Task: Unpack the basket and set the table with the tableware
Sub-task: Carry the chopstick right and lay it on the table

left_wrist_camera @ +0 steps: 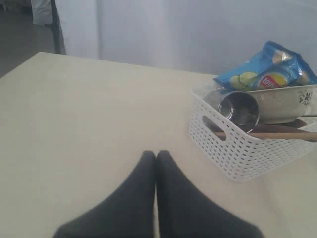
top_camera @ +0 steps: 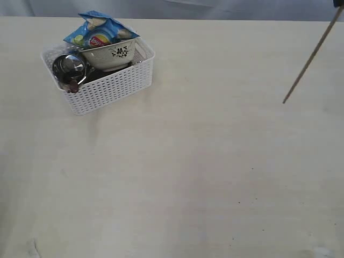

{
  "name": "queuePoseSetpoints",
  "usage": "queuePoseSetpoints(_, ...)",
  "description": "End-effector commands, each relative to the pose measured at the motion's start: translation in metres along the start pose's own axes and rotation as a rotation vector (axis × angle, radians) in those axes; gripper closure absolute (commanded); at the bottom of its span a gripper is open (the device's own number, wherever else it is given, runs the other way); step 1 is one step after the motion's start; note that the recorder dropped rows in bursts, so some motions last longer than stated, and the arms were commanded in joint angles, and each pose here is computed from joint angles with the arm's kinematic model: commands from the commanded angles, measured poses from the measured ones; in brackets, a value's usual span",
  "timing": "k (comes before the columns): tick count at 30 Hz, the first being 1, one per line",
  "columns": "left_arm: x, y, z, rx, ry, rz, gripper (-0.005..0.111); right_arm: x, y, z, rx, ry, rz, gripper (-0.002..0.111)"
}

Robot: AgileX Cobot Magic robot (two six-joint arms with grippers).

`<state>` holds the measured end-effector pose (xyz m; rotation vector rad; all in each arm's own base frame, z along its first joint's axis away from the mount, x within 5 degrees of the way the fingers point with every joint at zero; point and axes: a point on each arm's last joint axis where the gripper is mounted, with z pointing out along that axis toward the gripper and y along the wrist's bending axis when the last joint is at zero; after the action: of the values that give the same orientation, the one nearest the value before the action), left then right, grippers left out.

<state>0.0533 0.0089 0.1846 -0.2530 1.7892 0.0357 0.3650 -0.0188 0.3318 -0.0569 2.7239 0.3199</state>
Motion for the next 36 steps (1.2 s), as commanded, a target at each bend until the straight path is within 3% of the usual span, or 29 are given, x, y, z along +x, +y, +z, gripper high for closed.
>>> queuePoseSetpoints(1,0.0,0.0,0.0,0.005,-0.003,0.003,0.107,0.013,0.027,0.009,0.166,0.088,-0.036,0.109)
queuePoseSetpoints(4,0.0,0.0,0.0,0.005,-0.003,0.003,0.107,0.037,0.063,0.04,0.143,0.211,-0.139,0.109)
queuePoseSetpoints(6,0.0,0.0,0.0,0.005,-0.003,0.003,0.107,0.053,0.071,0.055,0.141,0.284,-0.132,0.109)
queuePoseSetpoints(9,0.0,0.0,0.0,0.005,-0.003,0.003,0.107,0.07,0.063,0.079,0.159,0.282,-0.115,0.109)
queuePoseSetpoints(12,0.0,0.0,0.0,0.005,-0.003,0.003,0.107,0.083,0.048,0.099,0.255,0.238,-0.087,0.109)
queuePoseSetpoints(20,0.0,0.0,0.0,0.005,-0.003,0.003,0.107,0.095,0.043,0.125,0.223,0.061,-0.056,0.109)
queuePoseSetpoints(36,0.0,0.0,0.0,0.005,-0.003,0.003,0.107,0.116,0.037,0.15,0.215,0.063,0.027,0.109)
